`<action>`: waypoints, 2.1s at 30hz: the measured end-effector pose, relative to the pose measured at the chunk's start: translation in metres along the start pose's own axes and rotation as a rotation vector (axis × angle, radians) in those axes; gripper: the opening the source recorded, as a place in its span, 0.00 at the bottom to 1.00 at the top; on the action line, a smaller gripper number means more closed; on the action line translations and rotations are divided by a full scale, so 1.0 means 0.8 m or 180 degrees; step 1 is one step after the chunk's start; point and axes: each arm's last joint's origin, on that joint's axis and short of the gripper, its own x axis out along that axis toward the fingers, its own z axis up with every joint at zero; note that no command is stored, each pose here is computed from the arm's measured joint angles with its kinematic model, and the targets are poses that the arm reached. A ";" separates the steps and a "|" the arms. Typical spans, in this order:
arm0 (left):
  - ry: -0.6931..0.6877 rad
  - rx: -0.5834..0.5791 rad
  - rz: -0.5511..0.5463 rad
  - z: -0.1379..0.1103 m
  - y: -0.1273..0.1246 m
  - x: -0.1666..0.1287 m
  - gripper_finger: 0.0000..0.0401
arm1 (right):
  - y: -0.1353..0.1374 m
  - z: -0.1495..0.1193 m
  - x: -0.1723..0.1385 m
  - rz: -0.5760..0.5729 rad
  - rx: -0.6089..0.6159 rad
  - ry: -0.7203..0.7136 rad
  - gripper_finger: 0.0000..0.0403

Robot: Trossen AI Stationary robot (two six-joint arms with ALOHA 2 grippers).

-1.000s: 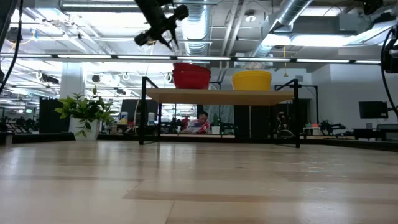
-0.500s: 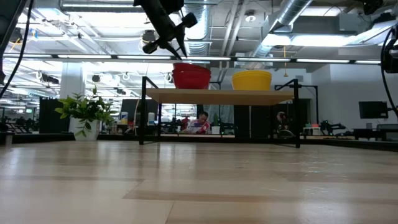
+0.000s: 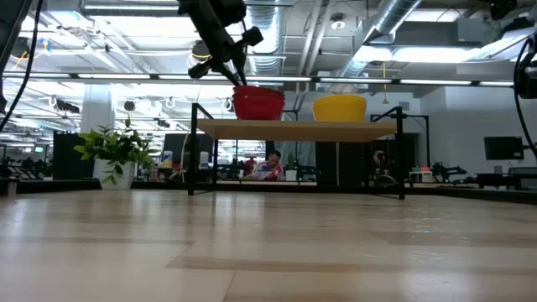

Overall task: Pick & Place Mini bowls
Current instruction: Stack the orange bowl on the orange bowl on the shelf

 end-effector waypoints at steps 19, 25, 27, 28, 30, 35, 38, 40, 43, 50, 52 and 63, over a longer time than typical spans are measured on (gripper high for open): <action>0.0070 0.0183 0.0075 -0.007 0.005 0.009 0.12 | 0.001 0.001 0.000 0.0007 0.0047 -0.0012 0.29; 0.0060 0.0177 0.0070 -0.010 0.007 0.007 0.12 | 0.001 0.002 0.000 0.0010 0.0069 -0.0018 0.29; -0.0094 0.0182 0.0018 -0.008 0.005 -0.007 0.12 | 0.001 0.002 0.000 0.0011 0.0071 -0.0018 0.29; -0.0177 0.0184 0.0019 -0.008 0.005 -0.016 0.12 | 0.001 0.002 0.000 0.0009 0.0072 -0.0019 0.29; -0.0350 0.0194 -0.0011 -0.008 0.005 -0.036 0.12 | 0.001 0.002 0.000 0.0011 0.0071 -0.0019 0.29; -0.0737 0.0426 -0.0438 -0.022 -0.021 -0.078 0.12 | 0.001 0.002 0.000 0.0002 0.0071 -0.0024 0.29; -0.0866 0.0737 -0.0688 -0.042 -0.051 -0.081 0.12 | 0.001 0.002 0.000 0.0001 0.0071 -0.0024 0.29; -0.1004 0.0932 -0.0883 -0.052 -0.074 -0.074 0.12 | 0.001 0.003 0.000 0.0004 0.0087 -0.0029 0.29; -0.1054 0.1135 -0.0935 -0.060 -0.096 -0.043 0.12 | 0.002 0.004 0.000 0.0012 0.0144 -0.0044 0.29; -0.0739 0.1135 -0.0707 -0.058 -0.094 0.025 0.12 | 0.004 0.007 0.000 0.0036 0.0266 -0.0071 0.29; -0.0702 0.1124 -0.0663 -0.057 -0.092 0.033 0.12 | 0.004 0.008 0.000 0.0037 0.0278 -0.0074 0.29; -0.0467 0.1102 -0.0452 -0.063 -0.084 0.045 0.12 | 0.004 0.008 0.000 0.0045 0.0297 -0.0076 0.29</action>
